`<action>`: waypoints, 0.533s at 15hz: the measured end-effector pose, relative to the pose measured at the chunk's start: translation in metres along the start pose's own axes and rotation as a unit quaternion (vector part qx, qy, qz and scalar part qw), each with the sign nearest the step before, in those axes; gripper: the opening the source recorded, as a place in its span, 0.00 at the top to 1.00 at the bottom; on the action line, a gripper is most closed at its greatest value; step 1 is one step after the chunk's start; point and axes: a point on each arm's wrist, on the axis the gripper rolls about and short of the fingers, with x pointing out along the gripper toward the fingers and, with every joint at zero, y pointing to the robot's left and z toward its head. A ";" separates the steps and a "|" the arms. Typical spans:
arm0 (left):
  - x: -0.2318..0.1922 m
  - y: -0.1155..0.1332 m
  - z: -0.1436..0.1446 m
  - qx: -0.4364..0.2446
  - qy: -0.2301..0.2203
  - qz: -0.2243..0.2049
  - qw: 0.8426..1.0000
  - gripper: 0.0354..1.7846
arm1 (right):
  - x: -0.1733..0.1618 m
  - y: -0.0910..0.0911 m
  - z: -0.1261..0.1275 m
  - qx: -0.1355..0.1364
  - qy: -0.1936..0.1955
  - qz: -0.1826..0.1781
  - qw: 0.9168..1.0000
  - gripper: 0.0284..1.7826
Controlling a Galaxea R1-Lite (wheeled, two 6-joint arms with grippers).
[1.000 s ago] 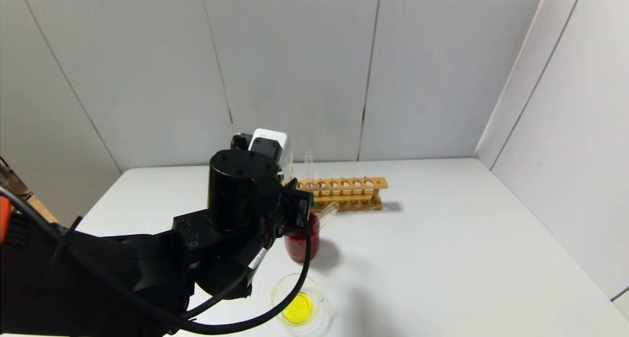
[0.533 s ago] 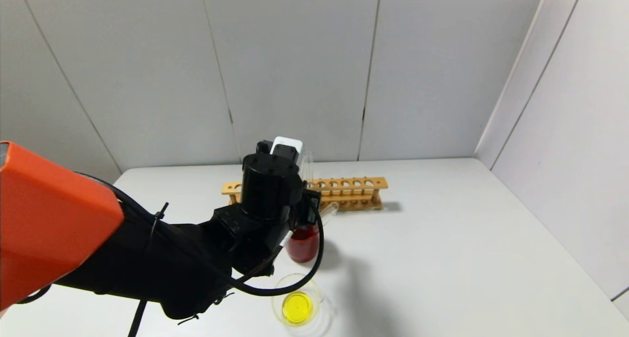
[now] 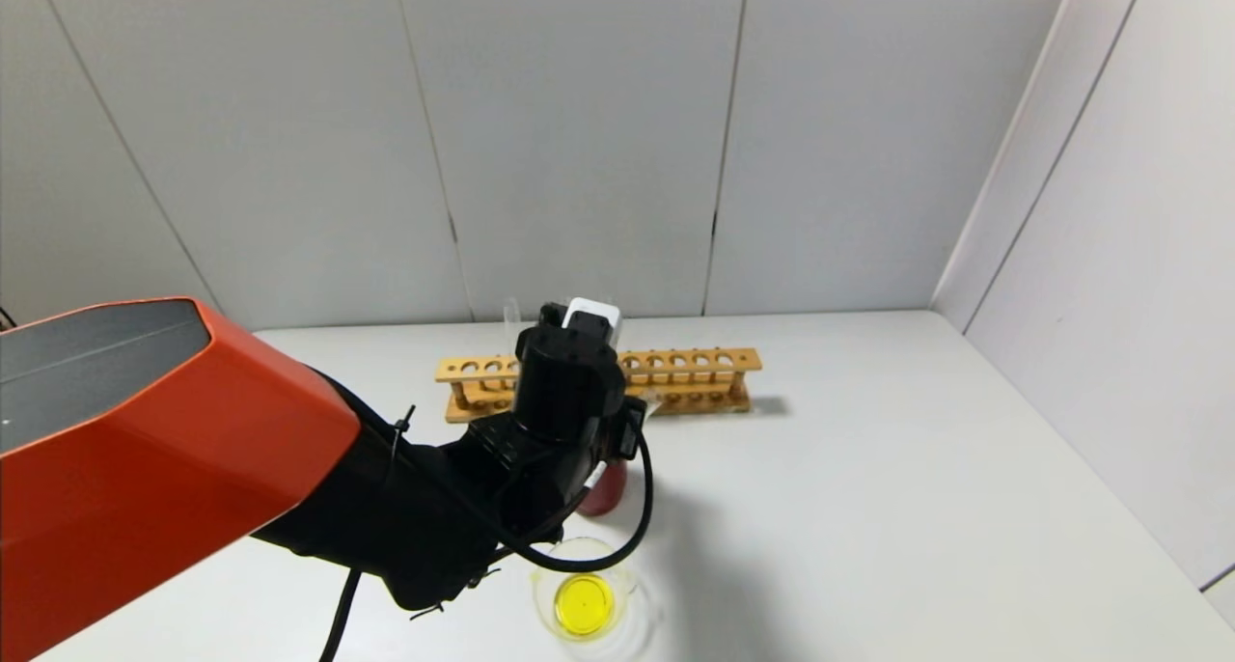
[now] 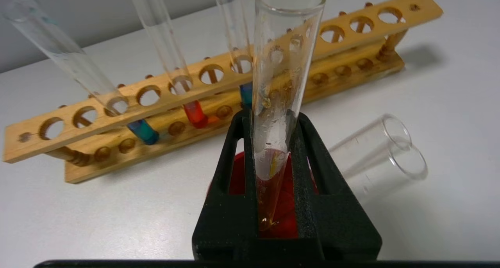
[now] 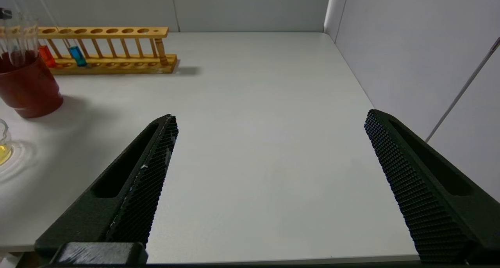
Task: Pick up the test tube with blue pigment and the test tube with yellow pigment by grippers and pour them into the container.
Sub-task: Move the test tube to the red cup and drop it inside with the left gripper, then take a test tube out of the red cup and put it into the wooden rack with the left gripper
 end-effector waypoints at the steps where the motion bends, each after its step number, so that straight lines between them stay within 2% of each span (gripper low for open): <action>1: 0.001 0.001 -0.003 0.003 0.005 -0.004 1.000 0.83 | 0.000 0.000 0.000 0.000 0.000 0.000 1.000 0.02; 4: 0.002 0.003 -0.007 0.006 0.014 -0.016 1.000 0.72 | 0.000 0.000 0.000 0.000 0.000 0.000 1.000 0.02; 6: 0.002 0.003 -0.007 0.007 0.013 -0.015 1.000 0.56 | 0.000 0.000 0.000 0.000 0.000 0.000 1.000 0.02; 8: 0.002 0.004 -0.005 0.006 0.010 -0.010 1.000 0.36 | 0.000 0.000 0.000 0.000 0.000 0.000 1.000 0.02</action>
